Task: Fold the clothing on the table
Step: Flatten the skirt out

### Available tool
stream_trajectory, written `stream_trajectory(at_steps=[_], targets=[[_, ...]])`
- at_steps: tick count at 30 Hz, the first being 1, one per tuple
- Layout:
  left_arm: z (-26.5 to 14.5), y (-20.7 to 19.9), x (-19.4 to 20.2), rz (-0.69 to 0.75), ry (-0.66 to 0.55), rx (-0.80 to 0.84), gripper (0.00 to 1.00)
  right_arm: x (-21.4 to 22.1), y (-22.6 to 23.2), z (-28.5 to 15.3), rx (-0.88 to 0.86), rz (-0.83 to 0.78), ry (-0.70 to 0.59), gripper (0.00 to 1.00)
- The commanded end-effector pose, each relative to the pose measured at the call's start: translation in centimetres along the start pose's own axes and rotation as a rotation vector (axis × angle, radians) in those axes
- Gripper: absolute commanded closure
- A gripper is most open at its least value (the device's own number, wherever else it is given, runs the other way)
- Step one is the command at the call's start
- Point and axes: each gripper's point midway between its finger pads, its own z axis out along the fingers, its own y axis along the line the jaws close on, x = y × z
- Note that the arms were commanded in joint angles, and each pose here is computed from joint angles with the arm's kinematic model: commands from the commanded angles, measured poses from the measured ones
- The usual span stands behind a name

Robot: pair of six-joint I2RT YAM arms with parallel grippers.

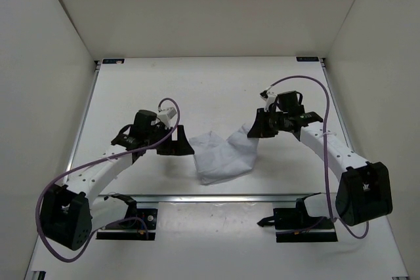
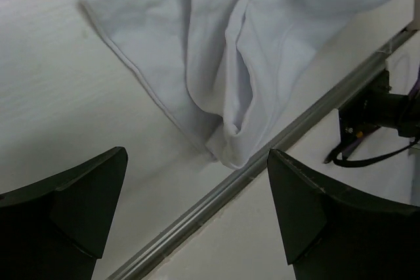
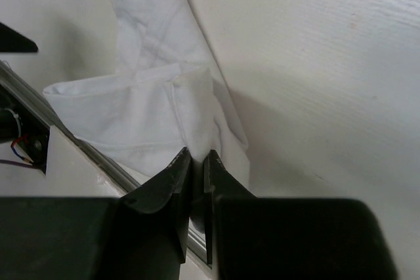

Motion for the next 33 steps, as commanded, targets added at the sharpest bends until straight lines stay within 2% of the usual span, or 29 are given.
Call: stream_trajectory(at_steps=[1, 5, 8, 13, 17, 19, 29, 31, 33], targets=[[-0.2, -3.8, 0.4, -0.005, -0.035, 0.2, 0.02, -1.6, -0.2, -0.7, -0.021, 0.008, -0.07, 1.0], [-0.4, -5.0, -0.2, -0.008, -0.09, 0.286, 0.01, -1.0, -0.5, -0.9, -0.01, 0.014, -0.047, 1.0], [0.3, -4.8, 0.9, -0.027, -0.063, 0.311, 0.02, -1.1, -0.5, -0.8, -0.009, 0.011, -0.059, 1.0], [1.3, -4.5, 1.6, -0.04, -0.05, 0.305, 0.08, -0.8, -0.5, -0.6, -0.018, 0.02, -0.054, 1.0], [1.8, -3.8, 1.9, -0.041, -0.036, 0.282, 0.08, -1.0, -0.4, -0.8, -0.018, 0.014, -0.054, 1.0], [2.0, -4.0, 1.5, -0.036, -0.045, 0.3, 0.13, -0.7, -0.6, -0.7, -0.012, 0.016, -0.045, 1.0], [3.3, -4.4, 1.8, -0.012, -0.023, 0.319, 0.22, -1.1, -1.1, -1.1, 0.012, 0.012, -0.046, 1.0], [3.3, -4.3, 1.9, -0.02, -0.022, 0.318, 0.32, -0.7, -1.1, -1.0, 0.013, 0.02, -0.03, 1.0], [3.4, -4.2, 1.7, -0.021, -0.028, 0.315, 0.35, -0.8, -1.1, -1.0, 0.015, 0.019, -0.035, 1.0]])
